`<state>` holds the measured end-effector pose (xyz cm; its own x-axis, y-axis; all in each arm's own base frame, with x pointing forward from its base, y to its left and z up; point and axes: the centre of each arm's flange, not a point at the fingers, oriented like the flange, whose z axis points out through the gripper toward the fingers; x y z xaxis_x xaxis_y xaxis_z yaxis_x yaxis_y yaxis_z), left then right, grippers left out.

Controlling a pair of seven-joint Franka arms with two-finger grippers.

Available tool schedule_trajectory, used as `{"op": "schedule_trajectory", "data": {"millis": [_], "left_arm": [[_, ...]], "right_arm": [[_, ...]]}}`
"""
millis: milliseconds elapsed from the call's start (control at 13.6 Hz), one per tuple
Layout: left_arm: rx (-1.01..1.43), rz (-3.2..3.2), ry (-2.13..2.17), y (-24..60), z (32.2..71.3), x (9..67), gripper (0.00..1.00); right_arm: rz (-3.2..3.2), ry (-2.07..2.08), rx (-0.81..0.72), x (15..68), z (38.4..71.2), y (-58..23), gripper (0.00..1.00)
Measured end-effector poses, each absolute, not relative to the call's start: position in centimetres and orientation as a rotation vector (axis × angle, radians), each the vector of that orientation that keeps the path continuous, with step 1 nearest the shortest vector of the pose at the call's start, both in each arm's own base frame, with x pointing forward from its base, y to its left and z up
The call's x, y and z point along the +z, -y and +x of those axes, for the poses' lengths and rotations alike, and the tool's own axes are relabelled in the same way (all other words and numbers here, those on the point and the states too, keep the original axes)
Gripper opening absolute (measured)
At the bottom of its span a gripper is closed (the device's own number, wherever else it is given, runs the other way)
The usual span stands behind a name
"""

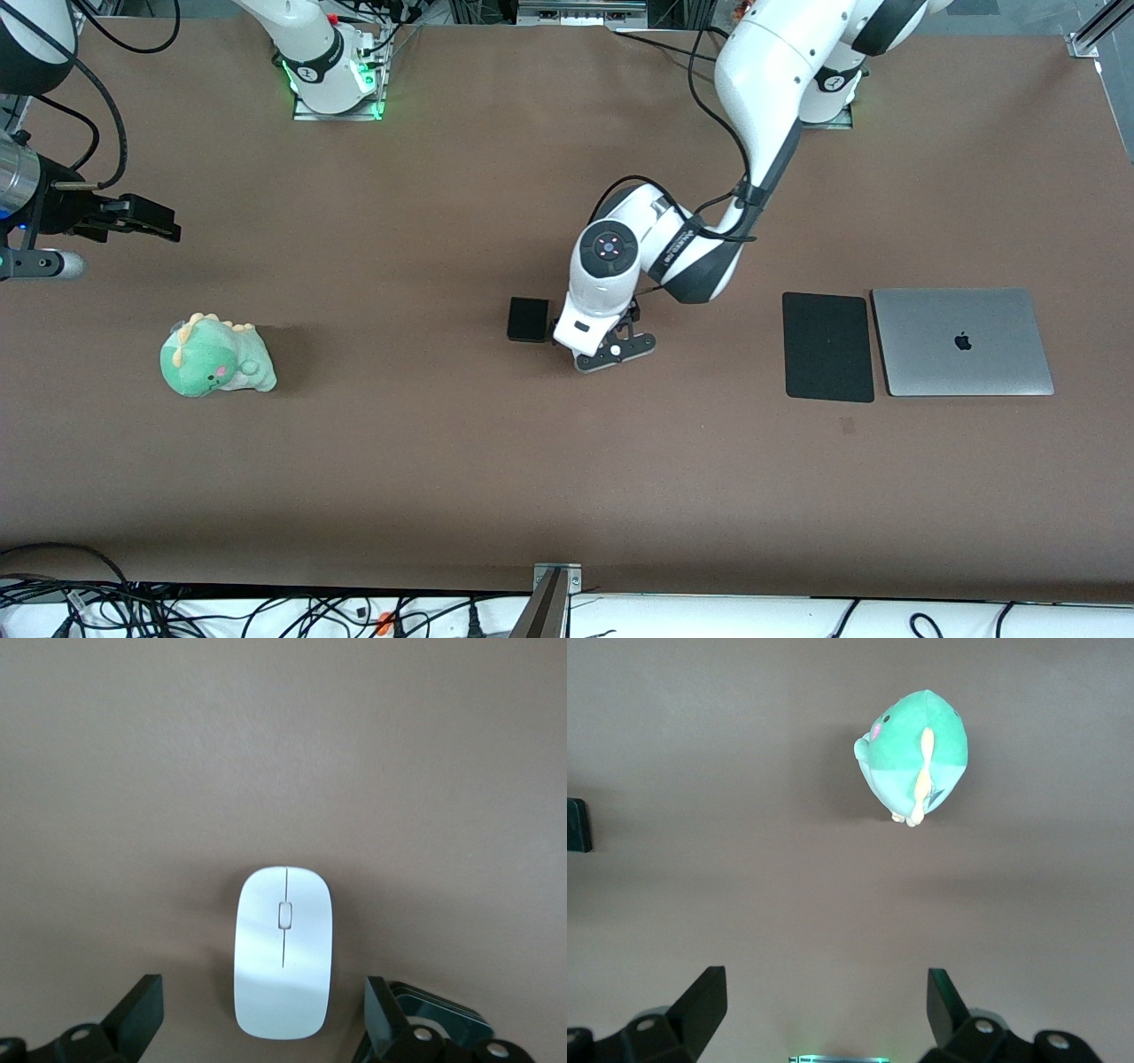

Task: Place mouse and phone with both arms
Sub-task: 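Reach the left gripper to the white mouse and grasp it, then carry the mouse toward the pad while the right gripper reaches the phone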

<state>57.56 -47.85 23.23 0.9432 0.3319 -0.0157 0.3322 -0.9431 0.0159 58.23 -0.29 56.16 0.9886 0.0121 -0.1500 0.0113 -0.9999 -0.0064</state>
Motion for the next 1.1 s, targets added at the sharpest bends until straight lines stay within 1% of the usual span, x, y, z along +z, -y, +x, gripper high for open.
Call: {"op": "schedule_trajectory", "data": {"millis": [293,587,954,1100], "left_arm": [[-0.019,3.102,-0.563,48.8,56.5,20.0,1.0],[-0.008,3.077,-0.638,49.0,56.4,18.7,1.0],[-0.02,3.084,-0.647,49.4,55.8,17.7,1.0],[-0.023,3.087,-0.648,49.4,55.7,17.5,0.96]], "right_arm": [[-3.125,0.025,0.278,55.2,58.4,0.2,1.0],[-3.122,0.025,0.335,53.8,58.7,0.2,1.0],[-3.119,0.025,0.366,53.6,58.6,0.1,1.0],[-3.116,0.024,0.38,53.4,58.5,0.2,1.0]]}}
